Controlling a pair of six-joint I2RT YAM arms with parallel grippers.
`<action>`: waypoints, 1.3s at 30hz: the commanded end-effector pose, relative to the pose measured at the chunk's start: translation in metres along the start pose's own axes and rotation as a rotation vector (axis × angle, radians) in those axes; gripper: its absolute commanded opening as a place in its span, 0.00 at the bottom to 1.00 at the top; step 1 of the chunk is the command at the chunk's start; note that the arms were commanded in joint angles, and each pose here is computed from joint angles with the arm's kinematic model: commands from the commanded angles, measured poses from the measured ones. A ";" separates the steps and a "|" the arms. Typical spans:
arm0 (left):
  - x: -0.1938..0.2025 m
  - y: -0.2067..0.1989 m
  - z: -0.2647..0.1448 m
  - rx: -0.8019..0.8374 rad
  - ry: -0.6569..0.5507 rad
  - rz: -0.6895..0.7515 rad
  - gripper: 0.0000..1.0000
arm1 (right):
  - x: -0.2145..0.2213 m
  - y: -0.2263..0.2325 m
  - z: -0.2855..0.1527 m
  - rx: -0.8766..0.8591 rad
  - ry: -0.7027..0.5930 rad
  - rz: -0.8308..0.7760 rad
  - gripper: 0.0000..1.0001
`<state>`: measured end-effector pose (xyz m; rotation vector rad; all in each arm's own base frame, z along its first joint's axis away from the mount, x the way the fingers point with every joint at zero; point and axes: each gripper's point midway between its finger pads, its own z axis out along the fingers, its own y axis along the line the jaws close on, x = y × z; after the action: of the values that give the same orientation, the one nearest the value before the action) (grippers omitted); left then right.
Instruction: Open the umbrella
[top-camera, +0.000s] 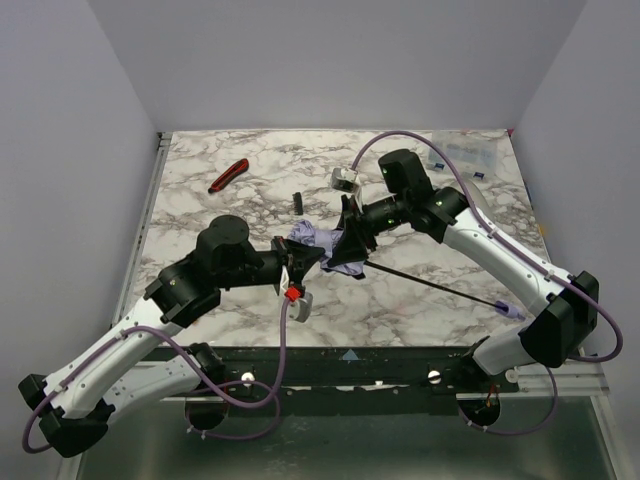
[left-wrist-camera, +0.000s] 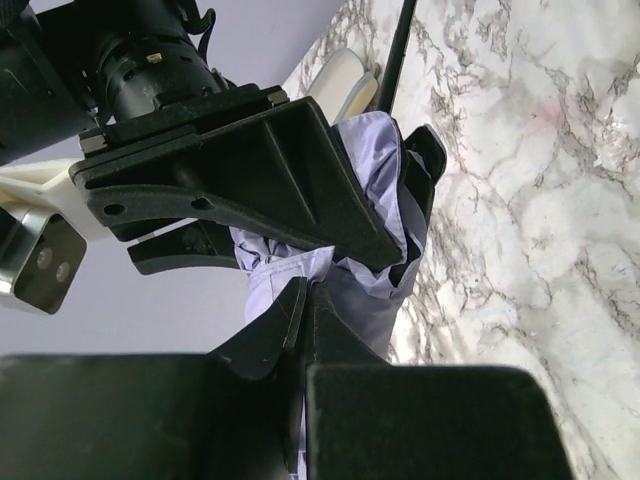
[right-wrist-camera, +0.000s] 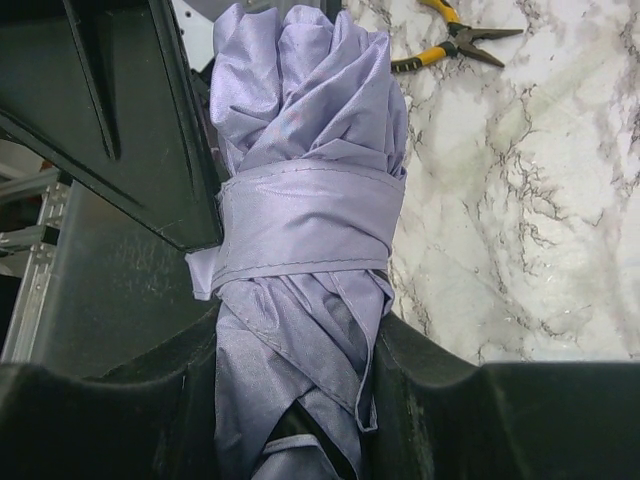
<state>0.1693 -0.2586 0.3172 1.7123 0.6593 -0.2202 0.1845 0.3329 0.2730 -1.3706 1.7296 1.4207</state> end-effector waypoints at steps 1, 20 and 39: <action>-0.006 0.027 -0.004 -0.100 0.002 -0.086 0.00 | -0.006 0.015 -0.002 -0.040 -0.009 -0.076 0.00; 0.032 0.100 -0.022 -0.423 0.110 -0.525 0.00 | 0.012 0.004 -0.007 0.047 0.067 -0.254 0.00; -0.001 -0.035 -0.029 0.111 -0.048 -0.906 0.00 | -0.069 -0.073 -0.068 0.487 -0.166 -0.354 0.00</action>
<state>0.2215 -0.2136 0.2911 1.2166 1.4925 -0.5705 0.2616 0.3005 0.2876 -1.2623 1.6307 0.9856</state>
